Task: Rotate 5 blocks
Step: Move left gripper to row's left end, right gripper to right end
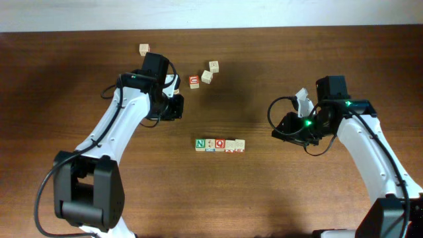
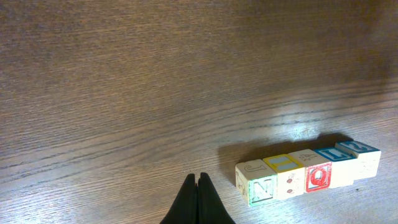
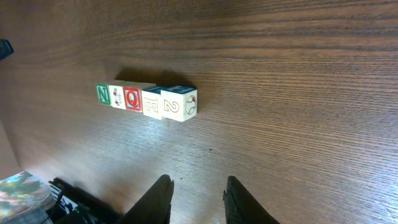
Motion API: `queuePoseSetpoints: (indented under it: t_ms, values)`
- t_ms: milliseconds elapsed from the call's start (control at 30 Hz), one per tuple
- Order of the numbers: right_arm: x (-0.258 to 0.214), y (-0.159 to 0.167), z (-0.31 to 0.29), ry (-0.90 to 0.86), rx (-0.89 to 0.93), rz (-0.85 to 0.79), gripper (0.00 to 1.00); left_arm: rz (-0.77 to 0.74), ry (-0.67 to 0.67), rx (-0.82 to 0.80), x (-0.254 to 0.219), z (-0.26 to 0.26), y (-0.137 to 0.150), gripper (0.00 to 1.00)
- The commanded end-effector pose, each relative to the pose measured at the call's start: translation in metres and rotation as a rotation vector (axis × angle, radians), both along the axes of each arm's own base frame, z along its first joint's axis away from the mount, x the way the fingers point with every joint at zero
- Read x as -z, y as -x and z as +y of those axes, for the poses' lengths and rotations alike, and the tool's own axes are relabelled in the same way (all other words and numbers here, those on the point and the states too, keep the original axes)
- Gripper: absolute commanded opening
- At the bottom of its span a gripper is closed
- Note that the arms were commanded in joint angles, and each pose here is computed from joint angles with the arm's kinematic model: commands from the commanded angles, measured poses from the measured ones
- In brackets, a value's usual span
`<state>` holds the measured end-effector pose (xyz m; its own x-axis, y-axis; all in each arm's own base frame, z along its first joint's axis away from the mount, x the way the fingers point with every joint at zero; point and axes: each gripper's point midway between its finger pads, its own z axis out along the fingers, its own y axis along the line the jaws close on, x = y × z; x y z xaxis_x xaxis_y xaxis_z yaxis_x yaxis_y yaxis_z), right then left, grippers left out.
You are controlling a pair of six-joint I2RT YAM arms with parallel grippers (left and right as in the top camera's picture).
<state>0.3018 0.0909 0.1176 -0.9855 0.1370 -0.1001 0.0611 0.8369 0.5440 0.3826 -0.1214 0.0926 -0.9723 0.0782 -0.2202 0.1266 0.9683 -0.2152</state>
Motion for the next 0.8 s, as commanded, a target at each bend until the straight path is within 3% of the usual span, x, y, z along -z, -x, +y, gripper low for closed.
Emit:
queuePoseSetpoints:
  t_ms: [0,767]
  values:
    - [0.006,0.002,-0.003,0.009,0.012,0.022,0.29,0.013,0.007,0.022,0.005,-0.002,0.002,0.0]
    - [0.024,0.003,-0.004,0.015,0.013,0.077,0.29,0.042,-0.017,-0.027,0.015,0.004,0.008,0.0]
